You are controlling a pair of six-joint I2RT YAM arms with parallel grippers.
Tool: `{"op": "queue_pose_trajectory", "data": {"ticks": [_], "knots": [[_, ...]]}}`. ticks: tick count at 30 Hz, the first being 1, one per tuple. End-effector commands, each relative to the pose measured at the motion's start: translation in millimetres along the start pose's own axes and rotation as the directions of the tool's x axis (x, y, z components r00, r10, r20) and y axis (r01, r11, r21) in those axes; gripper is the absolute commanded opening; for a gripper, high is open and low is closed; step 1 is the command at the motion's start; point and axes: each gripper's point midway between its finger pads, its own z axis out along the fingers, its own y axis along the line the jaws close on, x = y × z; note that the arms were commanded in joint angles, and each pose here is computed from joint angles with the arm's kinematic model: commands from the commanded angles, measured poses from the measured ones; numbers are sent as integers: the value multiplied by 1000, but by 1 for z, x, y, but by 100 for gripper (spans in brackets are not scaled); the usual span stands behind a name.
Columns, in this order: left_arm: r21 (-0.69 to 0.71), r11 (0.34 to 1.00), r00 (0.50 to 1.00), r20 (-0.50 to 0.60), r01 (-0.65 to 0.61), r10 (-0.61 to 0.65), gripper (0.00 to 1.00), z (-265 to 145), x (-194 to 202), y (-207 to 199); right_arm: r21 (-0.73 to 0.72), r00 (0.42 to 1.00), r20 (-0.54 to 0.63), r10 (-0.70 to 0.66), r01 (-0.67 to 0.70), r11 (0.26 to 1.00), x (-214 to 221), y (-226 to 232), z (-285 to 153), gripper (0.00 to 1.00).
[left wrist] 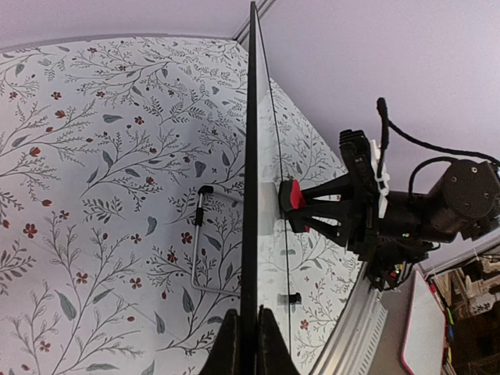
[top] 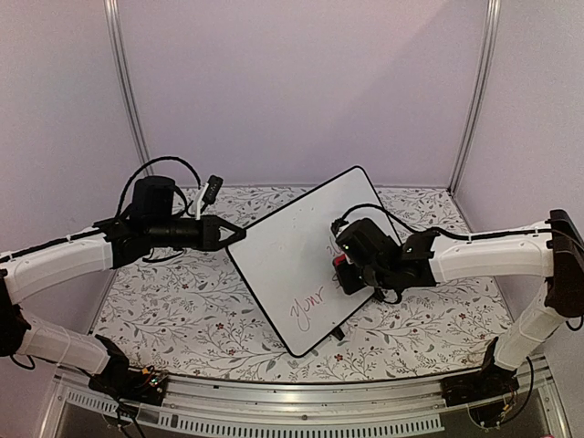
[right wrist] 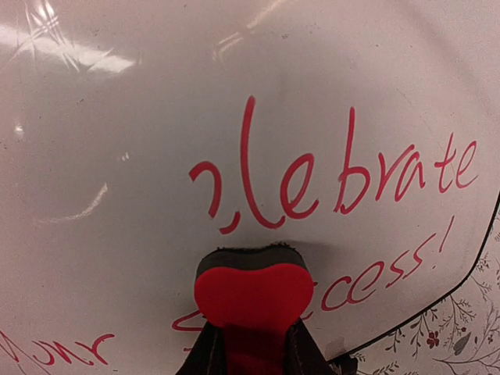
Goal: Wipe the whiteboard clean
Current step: Erase the whiteboard on the whiteboard stand.
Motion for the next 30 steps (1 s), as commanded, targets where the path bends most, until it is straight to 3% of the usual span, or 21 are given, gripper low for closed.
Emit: {"op": "queue_pose_trajectory", "data": {"ticks": [1,22,30], "knots": [[46,996,996,-48,-70,72,0,7,15,-6,19,1000,-15,8,-7,1000,3,-7,-1,21],[48,996,996,-42,-77,79,0,5,13,-8,18,997,80,-19,18,1000,-60,4,6,21],[47,996,996,-42,-77,79,0,5,13,-8,16,998,59,-25,24,1000,-52,3,10,21]]}}
